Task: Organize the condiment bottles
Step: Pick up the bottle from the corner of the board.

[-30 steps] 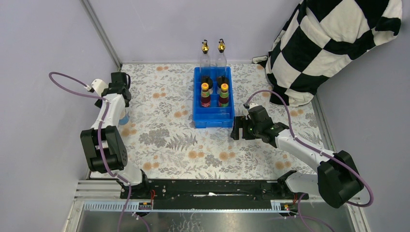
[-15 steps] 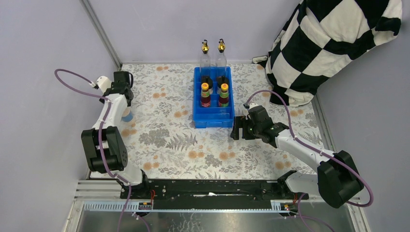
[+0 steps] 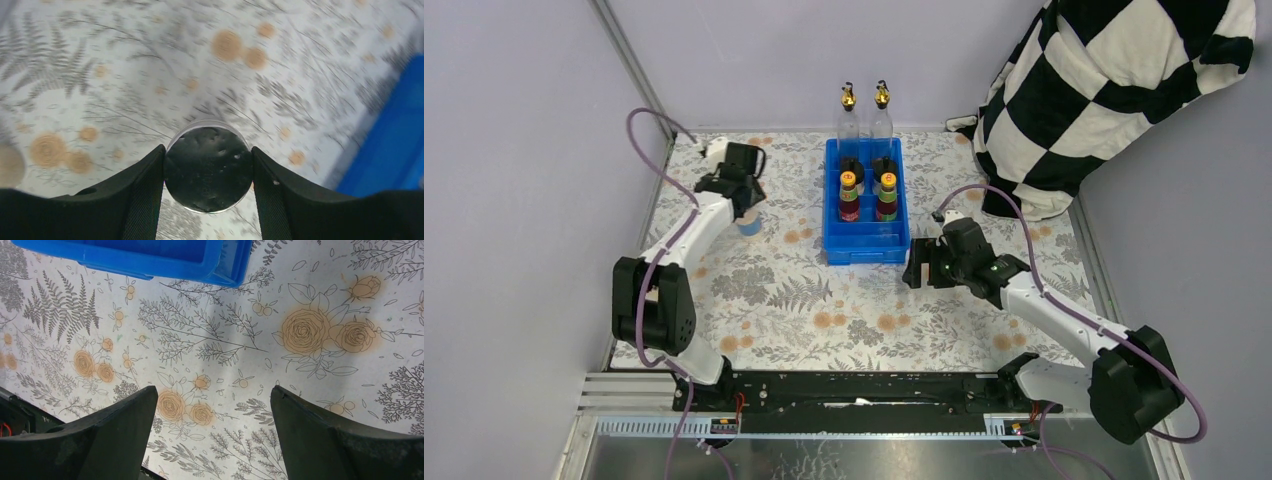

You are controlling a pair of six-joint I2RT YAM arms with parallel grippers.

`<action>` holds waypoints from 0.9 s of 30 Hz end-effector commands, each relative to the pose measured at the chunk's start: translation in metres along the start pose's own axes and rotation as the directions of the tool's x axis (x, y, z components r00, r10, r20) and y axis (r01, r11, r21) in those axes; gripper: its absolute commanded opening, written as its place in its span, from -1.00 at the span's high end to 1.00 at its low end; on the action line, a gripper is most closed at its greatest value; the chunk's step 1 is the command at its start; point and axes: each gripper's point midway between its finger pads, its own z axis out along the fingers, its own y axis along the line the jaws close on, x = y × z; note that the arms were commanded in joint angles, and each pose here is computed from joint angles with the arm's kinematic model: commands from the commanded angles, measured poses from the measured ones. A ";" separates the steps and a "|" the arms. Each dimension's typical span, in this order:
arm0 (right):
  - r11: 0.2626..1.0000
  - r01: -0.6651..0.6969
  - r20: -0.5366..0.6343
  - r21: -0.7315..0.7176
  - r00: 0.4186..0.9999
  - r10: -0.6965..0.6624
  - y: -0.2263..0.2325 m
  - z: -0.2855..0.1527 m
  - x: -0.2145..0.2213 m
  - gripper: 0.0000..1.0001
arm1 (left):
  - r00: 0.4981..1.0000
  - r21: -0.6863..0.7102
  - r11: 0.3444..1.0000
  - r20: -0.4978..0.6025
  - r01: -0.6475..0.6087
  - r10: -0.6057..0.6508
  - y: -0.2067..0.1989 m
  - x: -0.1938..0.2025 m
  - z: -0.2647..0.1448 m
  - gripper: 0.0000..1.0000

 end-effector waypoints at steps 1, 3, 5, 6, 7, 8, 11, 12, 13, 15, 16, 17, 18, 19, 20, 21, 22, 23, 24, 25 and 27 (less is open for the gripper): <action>1.000 0.004 0.063 -0.005 0.998 -0.004 0.008 -0.019 -0.021 -0.81 | 0.993 0.160 0.980 0.008 -0.118 0.119 -0.055 0.021 -0.020 0.13; 1.000 0.006 0.074 0.002 0.997 -0.006 0.008 -0.025 -0.024 -0.81 | 0.987 0.203 0.966 0.016 -0.158 0.158 -0.071 0.030 -0.033 0.13; 1.000 0.005 0.089 0.003 0.996 -0.005 0.009 -0.031 -0.027 -0.81 | 0.979 0.237 0.950 0.026 -0.204 0.204 -0.084 0.042 -0.047 0.12; 1.000 0.005 0.097 0.003 0.995 -0.005 0.010 -0.034 -0.029 -0.81 | 0.975 0.243 0.944 0.030 -0.222 0.222 -0.087 0.046 -0.053 0.12; 1.000 0.004 0.107 0.002 0.994 -0.004 0.010 -0.037 -0.031 -0.81 | 0.971 0.244 0.940 0.038 -0.237 0.234 -0.089 0.048 -0.059 0.11; 1.000 0.004 0.114 0.002 0.993 -0.004 0.010 -0.040 -0.032 -0.81 | 0.970 0.239 0.940 0.045 -0.244 0.240 -0.088 0.048 -0.064 0.11; 1.000 0.005 0.129 0.006 0.992 -0.006 0.011 -0.047 -0.035 -0.82 | 0.967 0.255 0.933 0.068 -0.255 0.246 -0.088 0.042 -0.081 0.11; 1.000 0.005 0.135 0.006 0.991 -0.006 0.011 -0.048 -0.037 -0.81 | 0.967 0.262 0.931 0.077 -0.255 0.243 -0.089 0.038 -0.088 0.11; 1.000 0.006 0.134 0.012 0.991 -0.007 0.010 -0.049 -0.037 -0.82 | 0.966 0.270 0.928 0.084 -0.257 0.243 -0.089 0.033 -0.095 0.11; 1.000 0.008 0.140 0.013 0.990 -0.010 0.011 -0.052 -0.039 -0.81 | 0.966 0.284 0.923 0.097 -0.259 0.241 -0.089 0.025 -0.108 0.11; 1.000 0.008 0.142 0.015 0.990 -0.011 0.011 -0.053 -0.040 -0.82 | 0.966 0.295 0.920 0.108 -0.257 0.235 -0.090 0.018 -0.118 0.11; 1.000 0.008 0.145 0.017 0.989 -0.011 0.011 -0.054 -0.042 -0.82 | 0.964 0.297 0.918 0.109 -0.263 0.241 -0.090 0.016 -0.122 0.11; 1.000 0.009 0.148 0.019 0.989 -0.012 0.011 -0.055 -0.043 -0.82 | 0.964 0.306 0.915 0.122 -0.262 0.235 -0.090 0.010 -0.131 0.11; 1.000 0.009 0.153 0.022 0.988 -0.012 0.011 -0.056 -0.045 -0.82 | 0.963 0.313 0.912 0.128 -0.266 0.237 -0.091 0.006 -0.138 0.11; 1.000 0.009 0.155 0.022 0.988 -0.013 0.012 -0.057 -0.046 -0.82 | 0.962 0.321 0.908 0.132 -0.271 0.240 -0.091 0.004 -0.144 0.11; 1.000 0.012 0.157 0.022 0.987 -0.015 0.012 -0.058 -0.047 -0.82 | 0.961 0.328 0.904 0.134 -0.274 0.242 -0.091 0.002 -0.149 0.11; 1.000 0.013 0.157 0.023 0.987 -0.017 0.012 -0.058 -0.048 -0.82 | 0.960 0.336 0.899 0.133 -0.279 0.248 -0.092 0.002 -0.154 0.10; 1.000 0.014 0.160 0.022 0.987 -0.017 0.013 -0.059 -0.049 -0.82 | 0.959 0.348 0.894 0.135 -0.282 0.250 -0.093 0.001 -0.158 0.10; 1.000 0.013 0.160 0.022 0.987 -0.017 0.013 -0.060 -0.050 -0.82 | 0.958 0.355 0.891 0.137 -0.284 0.251 -0.094 0.000 -0.163 0.10; 1.000 0.014 0.162 0.021 0.987 -0.017 0.014 -0.060 -0.050 -0.82 | 0.958 0.362 0.888 0.143 -0.283 0.248 -0.095 -0.002 -0.167 0.10; 1.000 0.014 0.165 0.019 0.986 -0.017 0.015 -0.062 -0.052 -0.82 | 0.957 0.375 0.881 0.150 -0.288 0.249 -0.096 -0.003 -0.175 0.10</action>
